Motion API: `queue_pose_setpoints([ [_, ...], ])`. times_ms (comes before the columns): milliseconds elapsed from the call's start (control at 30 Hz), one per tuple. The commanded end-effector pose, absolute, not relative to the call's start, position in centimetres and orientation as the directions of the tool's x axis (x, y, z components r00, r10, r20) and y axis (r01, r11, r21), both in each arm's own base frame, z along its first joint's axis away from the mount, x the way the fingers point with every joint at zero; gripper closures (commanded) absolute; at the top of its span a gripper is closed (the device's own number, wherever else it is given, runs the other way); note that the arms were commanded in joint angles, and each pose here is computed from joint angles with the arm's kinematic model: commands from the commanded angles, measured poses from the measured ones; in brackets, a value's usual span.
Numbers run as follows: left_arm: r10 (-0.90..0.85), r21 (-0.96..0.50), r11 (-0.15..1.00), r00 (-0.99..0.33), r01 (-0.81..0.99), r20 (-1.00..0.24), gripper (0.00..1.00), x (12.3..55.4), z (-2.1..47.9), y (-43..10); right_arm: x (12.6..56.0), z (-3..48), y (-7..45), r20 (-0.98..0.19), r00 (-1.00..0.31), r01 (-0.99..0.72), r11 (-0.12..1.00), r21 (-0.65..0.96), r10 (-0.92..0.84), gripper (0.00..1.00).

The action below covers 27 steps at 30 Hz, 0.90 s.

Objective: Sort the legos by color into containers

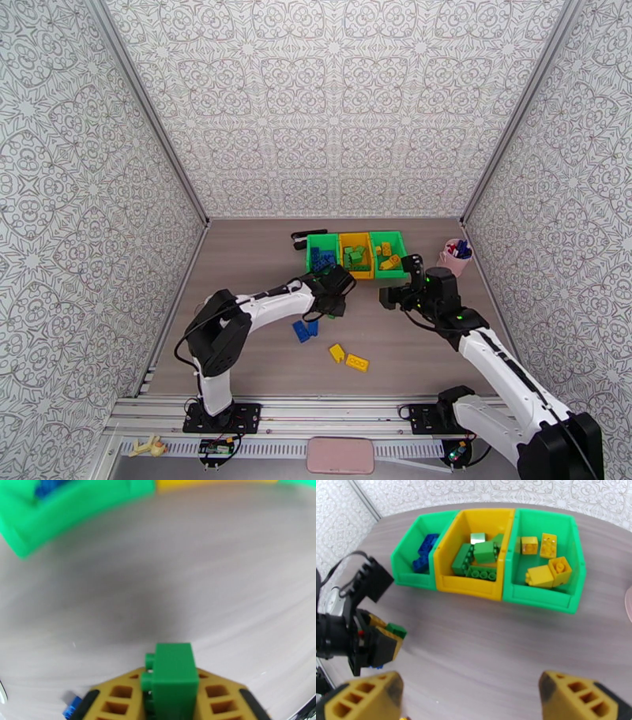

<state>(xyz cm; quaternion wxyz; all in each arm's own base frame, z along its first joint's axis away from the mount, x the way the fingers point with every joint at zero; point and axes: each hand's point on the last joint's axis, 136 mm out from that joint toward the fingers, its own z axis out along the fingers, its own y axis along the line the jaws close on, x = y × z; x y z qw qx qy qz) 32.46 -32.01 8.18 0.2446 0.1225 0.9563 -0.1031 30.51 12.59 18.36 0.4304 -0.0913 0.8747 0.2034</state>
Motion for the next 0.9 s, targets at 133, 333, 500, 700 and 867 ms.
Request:
queue_pose_setpoints([
  [133,0.068,-0.223,0.912,-0.661,0.345,-0.747,0.83,38.7,15.9,-35.7,30.0,19.4,12.8,-0.811,-0.584,-0.350,0.893,0.285,0.030,0.06],
  [333,0.021,-0.241,0.905,-0.600,0.352,-0.800,0.83,43.7,17.6,-37.5,30.2,19.4,12.9,-0.810,-0.586,-0.351,0.891,0.287,0.030,0.06],
  [500,0.006,-0.237,0.905,-0.568,0.353,-0.823,0.83,47.8,17.4,-38.6,30.1,19.4,12.8,-0.809,-0.586,-0.348,0.892,0.290,0.034,0.06],
  [700,0.019,-0.220,0.909,-0.562,0.355,-0.827,0.83,51.7,15.3,-39.8,30.0,19.3,12.9,-0.806,-0.591,-0.347,0.890,0.296,0.037,0.06],
  [867,0.028,-0.216,0.908,-0.567,0.359,-0.823,0.80,53.1,14.4,-40.7,29.8,19.2,12.7,-0.805,-0.593,-0.342,0.893,0.292,0.035,0.06],
])
